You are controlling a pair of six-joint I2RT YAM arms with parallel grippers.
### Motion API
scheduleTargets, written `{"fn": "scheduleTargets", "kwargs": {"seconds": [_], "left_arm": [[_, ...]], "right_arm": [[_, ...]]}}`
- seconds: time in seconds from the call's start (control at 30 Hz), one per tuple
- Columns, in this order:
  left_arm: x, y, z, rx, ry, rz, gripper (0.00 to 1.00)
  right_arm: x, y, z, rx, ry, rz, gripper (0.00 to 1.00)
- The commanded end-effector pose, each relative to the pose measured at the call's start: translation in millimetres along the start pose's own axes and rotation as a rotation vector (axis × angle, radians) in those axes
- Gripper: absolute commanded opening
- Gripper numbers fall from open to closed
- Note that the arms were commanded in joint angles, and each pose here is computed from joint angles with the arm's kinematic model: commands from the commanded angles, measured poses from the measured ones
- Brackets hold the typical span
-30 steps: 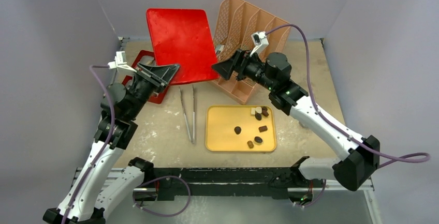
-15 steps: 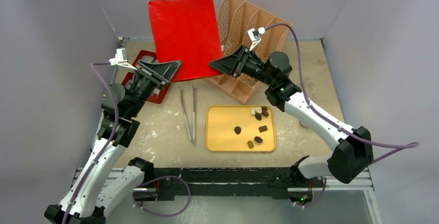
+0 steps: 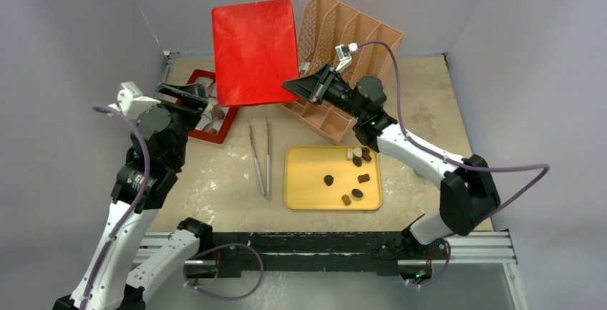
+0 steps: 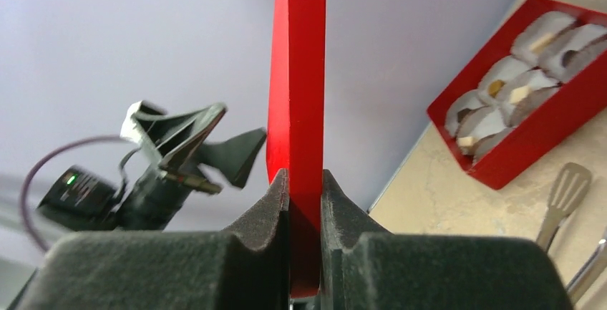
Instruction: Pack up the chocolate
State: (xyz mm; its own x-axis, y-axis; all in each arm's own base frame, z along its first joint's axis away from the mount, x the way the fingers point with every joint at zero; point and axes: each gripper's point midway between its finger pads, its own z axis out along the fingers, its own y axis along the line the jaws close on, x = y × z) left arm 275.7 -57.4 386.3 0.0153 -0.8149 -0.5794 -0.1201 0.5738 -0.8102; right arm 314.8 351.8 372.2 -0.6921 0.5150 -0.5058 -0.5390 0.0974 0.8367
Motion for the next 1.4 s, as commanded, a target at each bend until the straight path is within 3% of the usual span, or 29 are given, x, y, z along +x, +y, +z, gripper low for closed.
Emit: {"fn": "scheduleTargets", "kwargs": {"seconds": [0.0,0.13,0.4,0.77,1.03,1.37], "left_arm": [[-75.4,54.9,-20.9,-0.331,-0.340,0.131,0.70],[-101.1,34.3,-24.2,-0.359,-0.376,0.218,0.74],[-130.1,-16.3,-30.0,-0.315,-0.313,0.396,0.75],[-154.1,-22.6,-78.7,-0.246,-0.310,0.412,0.75],[-160.2,-14.7,-94.2,-0.244,-0.331,0.409,0.75],[-152.9,-11.2,-89.0,-0.251,-0.307,0.424,0.75]], "right_arm": [[-44.6,10.9,16.9,-0.045,-0.212,-0.003,0.00],[-42.4,-26.9,45.9,0.072,-0.270,0.057,0.00],[-10.2,-75.4,114.9,0.222,-0.380,0.168,0.00],[77.0,-127.0,210.0,0.362,-0.330,0.228,0.00],[124.8,-158.0,244.4,0.434,-0.331,0.290,0.00],[150.9,-189.2,241.2,0.517,-0.336,0.283,0.00]]}}
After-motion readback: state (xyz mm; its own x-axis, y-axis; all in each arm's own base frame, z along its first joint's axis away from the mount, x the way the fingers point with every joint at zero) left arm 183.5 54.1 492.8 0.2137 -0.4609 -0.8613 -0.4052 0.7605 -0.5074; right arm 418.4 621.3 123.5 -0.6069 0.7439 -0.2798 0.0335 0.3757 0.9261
